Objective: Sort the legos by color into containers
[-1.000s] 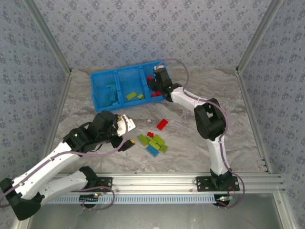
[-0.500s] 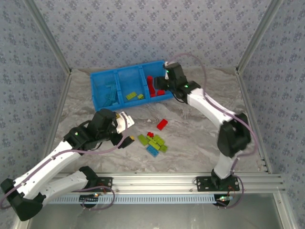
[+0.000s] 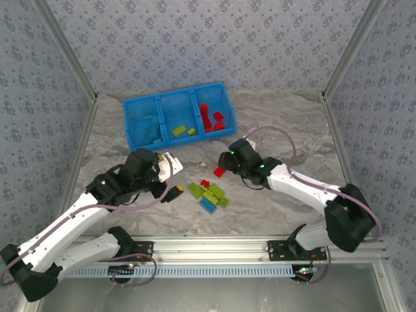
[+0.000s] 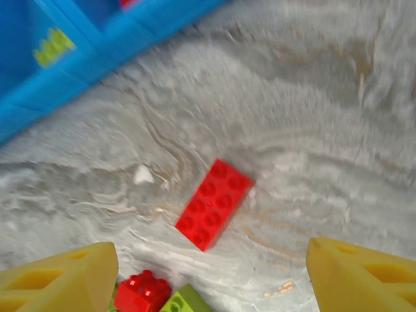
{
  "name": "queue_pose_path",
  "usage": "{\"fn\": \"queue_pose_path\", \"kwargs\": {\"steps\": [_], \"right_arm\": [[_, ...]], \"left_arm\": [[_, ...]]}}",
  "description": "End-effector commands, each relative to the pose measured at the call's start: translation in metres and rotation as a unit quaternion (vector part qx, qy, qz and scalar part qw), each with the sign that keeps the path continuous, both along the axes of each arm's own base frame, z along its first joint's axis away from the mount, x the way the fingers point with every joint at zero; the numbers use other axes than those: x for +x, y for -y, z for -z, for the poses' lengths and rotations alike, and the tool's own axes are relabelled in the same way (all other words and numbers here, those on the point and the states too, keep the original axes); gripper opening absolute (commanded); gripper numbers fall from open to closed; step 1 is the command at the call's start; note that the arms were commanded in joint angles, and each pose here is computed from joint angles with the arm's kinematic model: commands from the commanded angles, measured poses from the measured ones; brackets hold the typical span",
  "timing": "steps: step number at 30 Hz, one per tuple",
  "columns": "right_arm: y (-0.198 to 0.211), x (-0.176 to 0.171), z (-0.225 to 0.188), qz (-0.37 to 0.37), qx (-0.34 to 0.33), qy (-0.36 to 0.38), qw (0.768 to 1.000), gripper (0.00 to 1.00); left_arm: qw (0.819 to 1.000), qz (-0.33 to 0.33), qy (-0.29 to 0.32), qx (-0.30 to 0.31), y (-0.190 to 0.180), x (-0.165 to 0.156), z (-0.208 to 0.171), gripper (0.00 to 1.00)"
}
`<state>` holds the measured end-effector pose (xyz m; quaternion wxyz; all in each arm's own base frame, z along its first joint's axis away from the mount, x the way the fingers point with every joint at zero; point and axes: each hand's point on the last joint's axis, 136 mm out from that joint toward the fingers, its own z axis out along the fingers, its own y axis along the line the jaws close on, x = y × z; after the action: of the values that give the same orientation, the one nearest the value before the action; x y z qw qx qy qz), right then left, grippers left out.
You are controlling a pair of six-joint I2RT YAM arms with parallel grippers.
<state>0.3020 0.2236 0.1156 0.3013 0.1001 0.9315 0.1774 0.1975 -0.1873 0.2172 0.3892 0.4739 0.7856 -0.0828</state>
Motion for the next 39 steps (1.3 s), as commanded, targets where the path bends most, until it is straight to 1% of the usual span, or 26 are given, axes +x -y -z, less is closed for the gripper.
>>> {"fn": "queue_pose_path", "kwargs": {"steps": [1, 6, 13, 16, 20, 23, 25, 27, 30, 31, 35, 38, 39], "right_arm": [[0.007, 0.005, 0.021, 0.075, -0.024, -0.04, 0.996, 0.78], [-0.005, 0.015, 0.046, 0.075, -0.056, -0.066, 0.993, 0.79], [-0.027, 0.022, 0.073, 0.037, -0.086, -0.093, 0.991, 0.8], [-0.029, 0.022, 0.083, 0.026, -0.109, -0.102, 0.988, 0.79], [-0.024, 0.017, 0.093, 0.022, -0.145, -0.109, 0.983, 0.7], [-0.018, 0.01, 0.098, 0.026, -0.157, -0.111, 0.981, 0.58], [-0.012, 0.007, 0.096, 0.032, -0.155, -0.108, 0.982, 0.47], [-0.003, 0.006, 0.089, 0.043, -0.151, -0.098, 0.983, 0.39], [0.011, 0.007, 0.068, 0.059, -0.138, -0.067, 0.986, 0.29], [0.014, 0.008, 0.059, 0.061, -0.132, -0.051, 0.988, 0.28], [0.015, 0.016, 0.003, 0.029, -0.09, 0.067, 0.993, 0.28], [0.006, 0.029, -0.049, -0.009, -0.051, 0.176, 0.983, 0.28], [0.002, 0.033, -0.062, -0.029, -0.05, 0.201, 0.978, 0.28]], "left_arm": [[1.0, 0.001, 0.004, -0.006, -0.001, 0.0, -0.004, 0.99], [1.0, 0.0, 0.004, -0.003, -0.001, 0.0, -0.003, 0.99], [1.0, -0.006, 0.0, 0.006, -0.003, 0.002, 0.0, 0.99], [1.0, -0.006, -0.003, 0.007, -0.002, 0.003, 0.001, 0.99], [1.0, -0.006, -0.004, 0.008, -0.002, 0.002, 0.001, 0.99], [1.0, -0.005, -0.007, 0.011, -0.002, 0.002, 0.003, 0.99], [1.0, -0.004, -0.009, 0.013, -0.002, 0.002, 0.004, 0.99], [1.0, -0.003, -0.012, 0.014, -0.001, 0.002, 0.005, 0.99], [1.0, -0.003, -0.013, 0.014, -0.001, 0.002, 0.005, 0.99], [1.0, -0.003, -0.012, 0.013, -0.001, 0.002, 0.004, 0.99], [1.0, -0.003, -0.009, 0.011, -0.001, 0.002, 0.002, 0.99], [1.0, -0.005, -0.007, 0.01, -0.002, 0.002, 0.001, 0.99], [1.0, -0.006, -0.006, 0.011, -0.003, 0.002, 0.001, 0.99]]}}
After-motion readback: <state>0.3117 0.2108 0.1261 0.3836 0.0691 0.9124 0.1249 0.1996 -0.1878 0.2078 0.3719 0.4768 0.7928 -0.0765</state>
